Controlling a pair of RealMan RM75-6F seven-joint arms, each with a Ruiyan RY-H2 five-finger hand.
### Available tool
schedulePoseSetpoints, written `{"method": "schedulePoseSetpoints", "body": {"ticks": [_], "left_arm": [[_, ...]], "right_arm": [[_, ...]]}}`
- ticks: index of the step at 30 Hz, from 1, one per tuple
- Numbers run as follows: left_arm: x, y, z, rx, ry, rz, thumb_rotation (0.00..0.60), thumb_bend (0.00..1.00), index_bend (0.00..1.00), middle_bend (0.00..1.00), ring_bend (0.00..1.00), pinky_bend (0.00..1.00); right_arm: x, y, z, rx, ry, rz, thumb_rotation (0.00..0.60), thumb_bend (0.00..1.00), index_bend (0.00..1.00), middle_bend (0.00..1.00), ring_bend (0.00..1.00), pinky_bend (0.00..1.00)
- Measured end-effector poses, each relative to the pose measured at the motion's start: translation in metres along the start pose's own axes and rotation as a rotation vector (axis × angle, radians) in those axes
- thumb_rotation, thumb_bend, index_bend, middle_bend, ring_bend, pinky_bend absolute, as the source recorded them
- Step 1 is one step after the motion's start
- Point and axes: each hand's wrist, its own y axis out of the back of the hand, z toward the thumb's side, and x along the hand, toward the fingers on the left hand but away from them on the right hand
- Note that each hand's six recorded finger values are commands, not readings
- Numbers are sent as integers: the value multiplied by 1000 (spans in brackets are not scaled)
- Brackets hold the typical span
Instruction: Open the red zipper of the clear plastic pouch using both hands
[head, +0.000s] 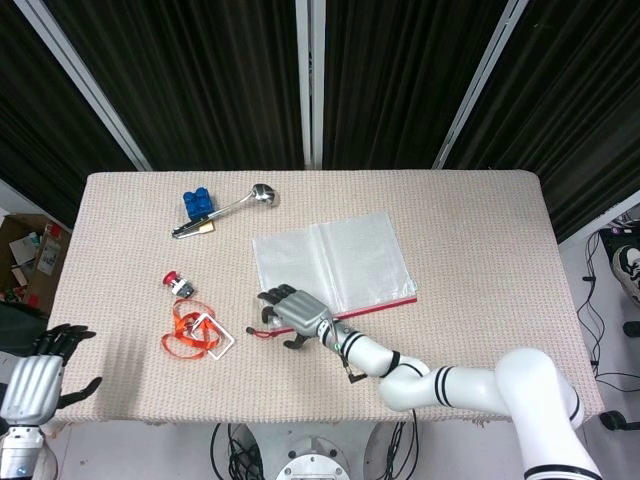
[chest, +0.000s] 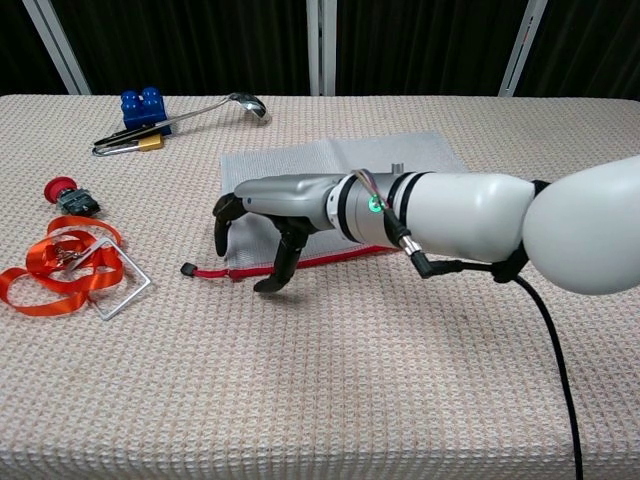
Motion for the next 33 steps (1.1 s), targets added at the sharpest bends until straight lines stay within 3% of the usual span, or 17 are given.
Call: {"method": "schedulePoseSetpoints", "body": {"ticks": [7,33], "left_arm": [[-2,0,-5,-5,11,3,600,158,279,210,139,180],[-4,-2,-12,-8,25,5,600,158,279,207,139,179]], "right_arm": [[-8,-6,14,-9,19,9,600,215,396,57,0,0],[-14,-10,21,-46,48,-36,600,352,561,112,0,0]]}}
